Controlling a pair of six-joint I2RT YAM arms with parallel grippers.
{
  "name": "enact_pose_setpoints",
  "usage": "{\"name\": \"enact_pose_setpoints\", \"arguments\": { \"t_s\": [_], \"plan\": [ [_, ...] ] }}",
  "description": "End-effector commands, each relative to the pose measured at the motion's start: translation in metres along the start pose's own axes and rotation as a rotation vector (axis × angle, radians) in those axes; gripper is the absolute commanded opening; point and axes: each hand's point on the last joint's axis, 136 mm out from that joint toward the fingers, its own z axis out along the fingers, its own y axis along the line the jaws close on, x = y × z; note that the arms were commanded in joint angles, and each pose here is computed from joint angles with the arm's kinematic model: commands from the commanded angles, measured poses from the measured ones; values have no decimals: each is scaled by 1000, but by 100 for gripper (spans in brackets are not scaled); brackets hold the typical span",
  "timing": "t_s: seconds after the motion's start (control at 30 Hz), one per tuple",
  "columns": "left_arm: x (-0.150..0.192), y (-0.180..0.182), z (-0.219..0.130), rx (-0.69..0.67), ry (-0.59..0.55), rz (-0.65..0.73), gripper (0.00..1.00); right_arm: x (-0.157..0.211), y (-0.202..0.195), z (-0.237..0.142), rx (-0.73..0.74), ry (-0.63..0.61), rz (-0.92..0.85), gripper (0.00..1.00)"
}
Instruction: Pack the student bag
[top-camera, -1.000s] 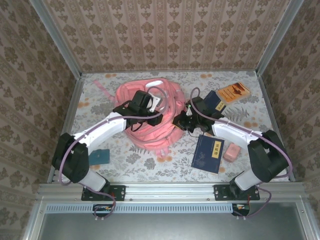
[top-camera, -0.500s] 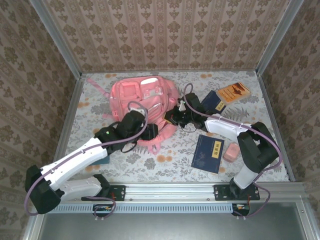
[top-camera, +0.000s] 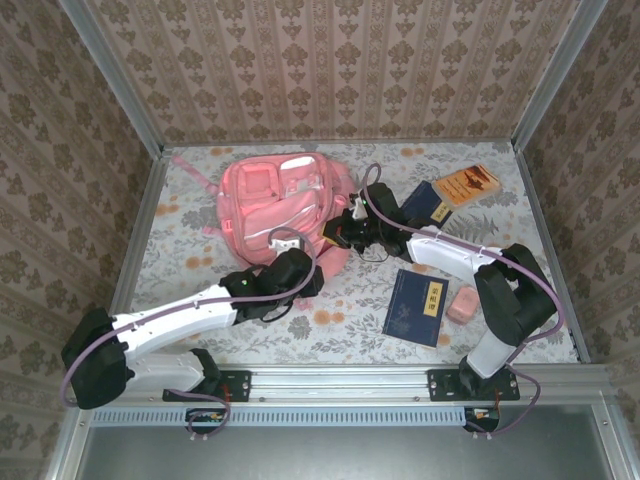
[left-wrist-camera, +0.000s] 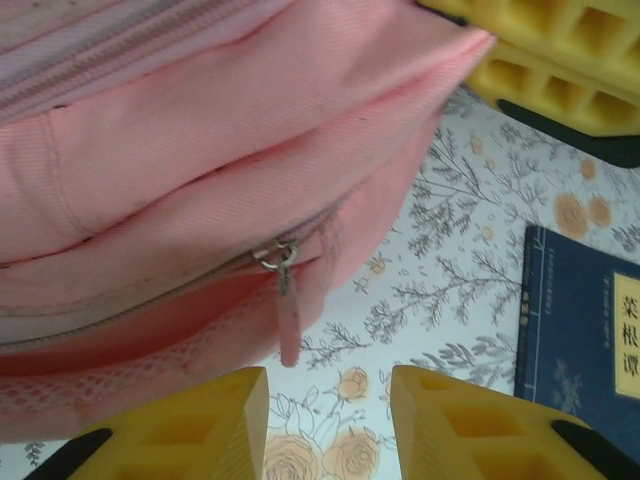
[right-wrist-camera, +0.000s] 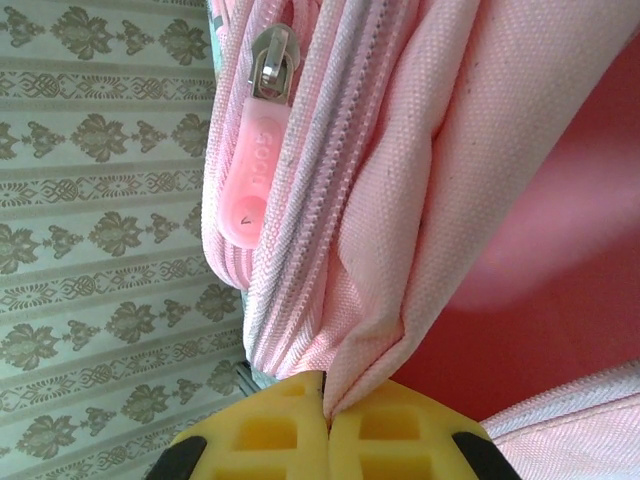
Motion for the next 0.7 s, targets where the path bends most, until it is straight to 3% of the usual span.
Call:
{"name": "enact_pose_setpoints", "arguments": {
  "t_s": [0.0, 0.4, 0.67],
  "plan": [
    [-4, 6, 7, -26, -52, -41, 37, 6, 36, -4, -97, 51, -32, 5],
    [-8, 10, 26, -95, -73, -19, 28, 17, 37, -8, -118, 91, -33, 4],
    [-19, 7, 23, -103, -98, 3, 12, 17, 30, -10, -85, 81, -37, 4]
  ]
}}
